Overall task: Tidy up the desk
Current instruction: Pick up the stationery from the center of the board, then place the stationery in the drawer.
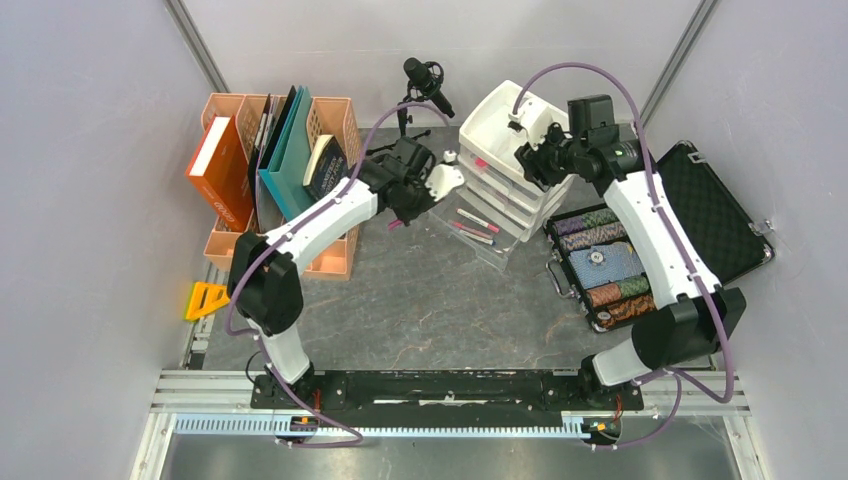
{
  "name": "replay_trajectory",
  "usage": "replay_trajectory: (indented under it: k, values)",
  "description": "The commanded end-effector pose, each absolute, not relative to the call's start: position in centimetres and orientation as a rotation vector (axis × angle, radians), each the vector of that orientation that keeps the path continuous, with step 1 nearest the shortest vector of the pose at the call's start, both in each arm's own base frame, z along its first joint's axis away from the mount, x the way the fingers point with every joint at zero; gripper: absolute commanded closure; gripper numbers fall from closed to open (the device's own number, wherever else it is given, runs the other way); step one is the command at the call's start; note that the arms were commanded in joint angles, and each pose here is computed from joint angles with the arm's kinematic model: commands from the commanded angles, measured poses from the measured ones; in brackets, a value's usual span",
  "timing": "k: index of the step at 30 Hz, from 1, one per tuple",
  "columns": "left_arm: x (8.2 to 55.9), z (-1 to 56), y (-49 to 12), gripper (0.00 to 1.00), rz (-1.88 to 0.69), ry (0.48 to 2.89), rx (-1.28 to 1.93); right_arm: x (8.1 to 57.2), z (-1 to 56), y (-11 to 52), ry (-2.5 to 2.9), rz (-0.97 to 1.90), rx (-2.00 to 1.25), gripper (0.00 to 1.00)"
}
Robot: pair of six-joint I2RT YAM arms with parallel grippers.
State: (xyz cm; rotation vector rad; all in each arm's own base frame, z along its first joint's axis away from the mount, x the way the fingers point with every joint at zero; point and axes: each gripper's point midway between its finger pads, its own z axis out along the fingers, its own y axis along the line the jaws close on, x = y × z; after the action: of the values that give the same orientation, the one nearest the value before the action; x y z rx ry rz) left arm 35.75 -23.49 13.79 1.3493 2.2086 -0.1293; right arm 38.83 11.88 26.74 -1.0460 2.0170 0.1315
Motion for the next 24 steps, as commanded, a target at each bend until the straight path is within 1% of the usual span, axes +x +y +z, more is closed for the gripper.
replay_trajectory:
  k: [1,4,9,12,16,17,21,24]
  values:
    - [37.4,18.2,-27.0,0.96,0.041,1.902,1.579,37.5,29.7,12.0,1.931,0.143,-1.005,0.47]
    - [37.9,19.1,-29.6,0.94,0.149,1.710,1.717,36.5,29.8,12.0,1.918,0.154,-1.003,0.47]
    - [38.2,18.4,-33.5,0.94,0.277,1.374,1.921,34.9,29.9,11.8,1.902,0.164,-0.998,0.46]
    - [38.4,17.4,-35.5,0.93,0.304,1.253,2.000,34.0,29.7,11.3,1.896,0.146,-0.990,0.47]
    - [38.8,15.8,-37.6,0.90,0.318,1.177,2.073,33.3,29.5,10.8,1.897,0.121,-0.989,0.47]
    - [39.0,15.0,-37.9,0.87,0.331,1.167,2.092,33.1,29.5,10.7,1.898,0.114,-0.989,0.47]
    - [40.0,12.5,-38.5,0.69,0.387,1.152,2.140,32.7,29.2,10.2,1.906,0.088,-0.988,0.47]
    - [40.3,11.7,-38.7,0.61,0.389,1.174,2.124,32.5,29.1,9.9,1.910,0.076,-0.984,0.47]
